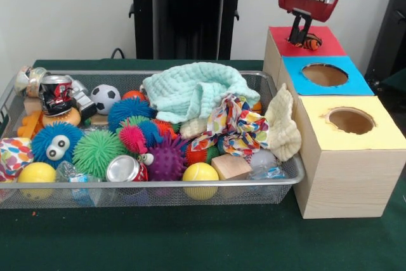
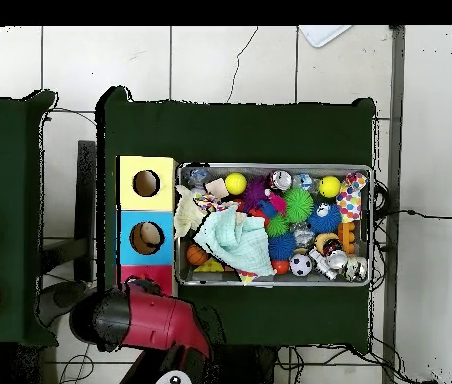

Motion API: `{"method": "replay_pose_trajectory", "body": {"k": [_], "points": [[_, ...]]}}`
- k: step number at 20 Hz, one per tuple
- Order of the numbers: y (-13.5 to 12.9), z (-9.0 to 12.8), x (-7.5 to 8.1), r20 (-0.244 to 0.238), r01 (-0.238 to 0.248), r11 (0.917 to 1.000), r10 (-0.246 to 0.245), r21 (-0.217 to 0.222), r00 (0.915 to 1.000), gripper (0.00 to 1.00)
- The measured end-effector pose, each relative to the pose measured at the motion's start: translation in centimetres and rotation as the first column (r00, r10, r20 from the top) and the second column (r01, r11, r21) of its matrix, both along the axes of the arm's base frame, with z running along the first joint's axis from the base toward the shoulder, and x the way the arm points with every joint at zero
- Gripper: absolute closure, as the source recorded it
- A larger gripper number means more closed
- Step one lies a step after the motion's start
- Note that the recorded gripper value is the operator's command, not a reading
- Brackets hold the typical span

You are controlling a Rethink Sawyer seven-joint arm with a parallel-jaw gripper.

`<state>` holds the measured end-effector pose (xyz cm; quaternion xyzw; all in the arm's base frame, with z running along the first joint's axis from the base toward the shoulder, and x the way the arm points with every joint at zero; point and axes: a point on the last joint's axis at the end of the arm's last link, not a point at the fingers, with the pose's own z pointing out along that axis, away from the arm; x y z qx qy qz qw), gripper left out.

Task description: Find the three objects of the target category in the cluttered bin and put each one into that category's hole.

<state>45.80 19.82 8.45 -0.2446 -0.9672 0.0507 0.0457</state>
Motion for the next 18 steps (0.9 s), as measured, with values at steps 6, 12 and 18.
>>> {"method": "replay_pose_trajectory", "body": {"k": [6,12,18], "points": [[0.0,0.0,0.0,0.000,0.005,1.0000,-0.005,0.003,1.0000,1.00],[0.5,0.1,-0.5,-0.001,-0.010,0.9999,0.010,-0.006,0.9999,1.00],[2.7,1.8,-2.4,-0.083,-0.041,0.9991,0.042,0.013,0.9957,1.00]]}}
